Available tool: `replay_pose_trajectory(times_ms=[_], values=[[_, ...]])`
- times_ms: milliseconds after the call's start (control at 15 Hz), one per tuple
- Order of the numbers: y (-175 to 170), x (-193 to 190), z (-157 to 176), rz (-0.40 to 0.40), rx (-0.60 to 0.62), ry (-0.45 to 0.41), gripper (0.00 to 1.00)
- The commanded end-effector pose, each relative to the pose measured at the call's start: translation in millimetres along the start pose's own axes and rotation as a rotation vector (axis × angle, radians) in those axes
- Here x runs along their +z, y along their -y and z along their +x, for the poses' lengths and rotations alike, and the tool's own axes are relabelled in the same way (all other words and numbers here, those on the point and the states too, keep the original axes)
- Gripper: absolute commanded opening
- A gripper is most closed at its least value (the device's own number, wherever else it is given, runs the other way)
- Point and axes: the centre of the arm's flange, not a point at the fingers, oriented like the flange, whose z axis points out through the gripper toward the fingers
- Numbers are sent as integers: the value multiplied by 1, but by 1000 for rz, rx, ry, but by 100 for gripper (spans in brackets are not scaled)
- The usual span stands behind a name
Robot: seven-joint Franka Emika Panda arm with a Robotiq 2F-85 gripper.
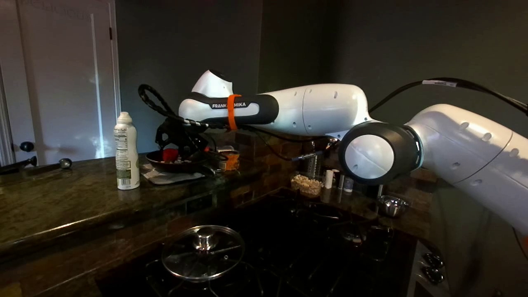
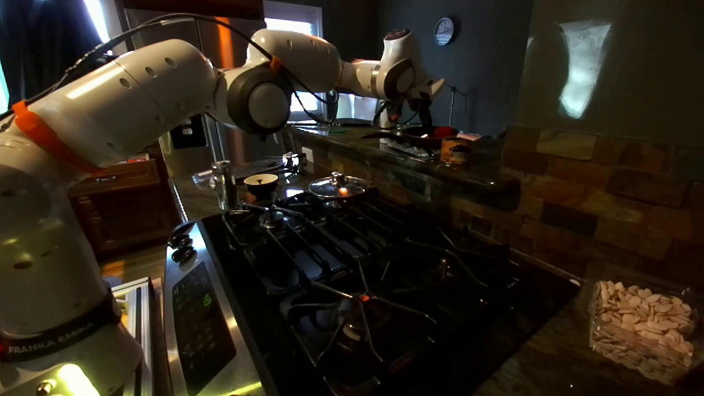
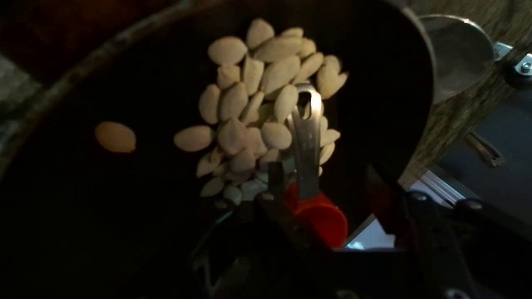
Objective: Move the orange block to the bowl
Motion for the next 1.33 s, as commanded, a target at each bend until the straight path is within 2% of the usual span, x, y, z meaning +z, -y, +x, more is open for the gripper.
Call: replay_pose_trajectory(times_ms=[0, 200, 267, 400, 467, 667, 933, 1267], values=[[4, 9, -7, -19, -16, 10, 26], [5, 12, -10, -25, -17, 12, 2], [5, 13, -11, -25, -17, 14, 0], [4, 13, -10, -27, -10, 8, 3], [4, 13, -9, -26, -6, 4, 0], [3, 3, -6, -14, 1, -9, 1], [6, -43, 5, 73, 35, -53, 1], [8, -117, 7, 178, 89, 29, 1]])
